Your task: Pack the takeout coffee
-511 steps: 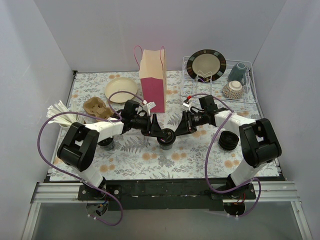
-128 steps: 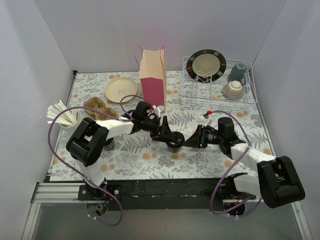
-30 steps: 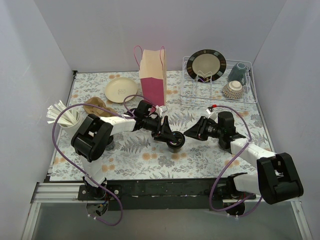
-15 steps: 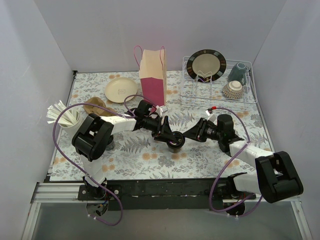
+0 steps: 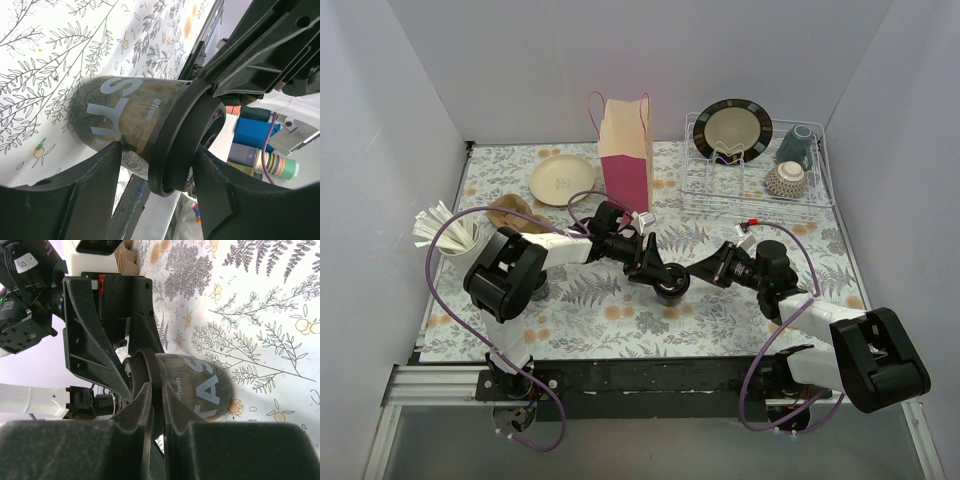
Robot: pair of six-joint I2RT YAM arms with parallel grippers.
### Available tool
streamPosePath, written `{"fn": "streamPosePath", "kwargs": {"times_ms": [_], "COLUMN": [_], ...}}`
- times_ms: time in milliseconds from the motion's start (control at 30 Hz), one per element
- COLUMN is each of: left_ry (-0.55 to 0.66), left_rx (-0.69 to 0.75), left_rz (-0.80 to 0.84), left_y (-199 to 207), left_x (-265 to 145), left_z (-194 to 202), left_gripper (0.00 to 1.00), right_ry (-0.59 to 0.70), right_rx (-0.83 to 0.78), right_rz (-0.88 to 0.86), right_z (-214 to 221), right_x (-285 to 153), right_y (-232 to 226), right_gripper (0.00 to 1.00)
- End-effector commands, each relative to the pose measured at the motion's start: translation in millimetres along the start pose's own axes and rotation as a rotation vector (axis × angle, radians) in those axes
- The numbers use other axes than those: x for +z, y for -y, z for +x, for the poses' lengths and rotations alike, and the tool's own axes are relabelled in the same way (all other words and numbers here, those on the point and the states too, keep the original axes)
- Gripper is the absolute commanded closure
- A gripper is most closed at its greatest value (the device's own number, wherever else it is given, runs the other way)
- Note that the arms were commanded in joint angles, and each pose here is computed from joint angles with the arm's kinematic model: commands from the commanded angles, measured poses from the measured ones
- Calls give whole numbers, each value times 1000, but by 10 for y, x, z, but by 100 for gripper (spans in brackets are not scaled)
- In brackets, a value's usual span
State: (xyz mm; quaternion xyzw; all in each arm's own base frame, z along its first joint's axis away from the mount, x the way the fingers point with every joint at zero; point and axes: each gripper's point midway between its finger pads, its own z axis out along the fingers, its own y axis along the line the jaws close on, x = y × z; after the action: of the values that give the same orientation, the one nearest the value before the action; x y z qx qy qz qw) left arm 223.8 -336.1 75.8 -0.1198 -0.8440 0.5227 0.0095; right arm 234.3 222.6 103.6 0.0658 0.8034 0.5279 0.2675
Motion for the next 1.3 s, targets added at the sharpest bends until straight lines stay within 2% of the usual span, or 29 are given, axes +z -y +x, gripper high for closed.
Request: {"fn": "streamPosePath", "kwargs": {"times_ms": [0, 500, 867, 967, 1133, 1167, 1200, 1267], "left_ry": [-51, -48, -38, -31, -3, -3, -2, 9], "left_rx": [-166, -195, -193, -189, -191, -197, -206, -213], "left_rz": [-462, -506, -524, -518, -489, -489, -486, -472], "left_y": [-1335, -1506, -1562, -1537, -1354, -1332, -1312, -1233], "left_x": [54, 27, 18, 20, 2, -6, -11, -31], "left_z": [596, 742, 757, 730, 615, 613, 619, 608], "left_gripper": [50, 52, 53, 53, 53, 52, 51, 48], "right_ry": [-147, -238, -258, -241, -177, -162, -144, -126], "right_rx": [126, 157, 175, 155, 15, -3, -21, -53], "right_rz": [225, 429, 511, 471, 314, 301, 301, 289], "right_z": [678, 1104, 1233, 1148, 509, 407, 309, 112], "right_x": [-173, -382, -500, -438, -109, -78, -62, -19], "right_y": [690, 1150, 1314, 1219, 546, 445, 366, 169], "right_gripper": [88, 89, 89, 88, 77, 73, 66, 59]}}
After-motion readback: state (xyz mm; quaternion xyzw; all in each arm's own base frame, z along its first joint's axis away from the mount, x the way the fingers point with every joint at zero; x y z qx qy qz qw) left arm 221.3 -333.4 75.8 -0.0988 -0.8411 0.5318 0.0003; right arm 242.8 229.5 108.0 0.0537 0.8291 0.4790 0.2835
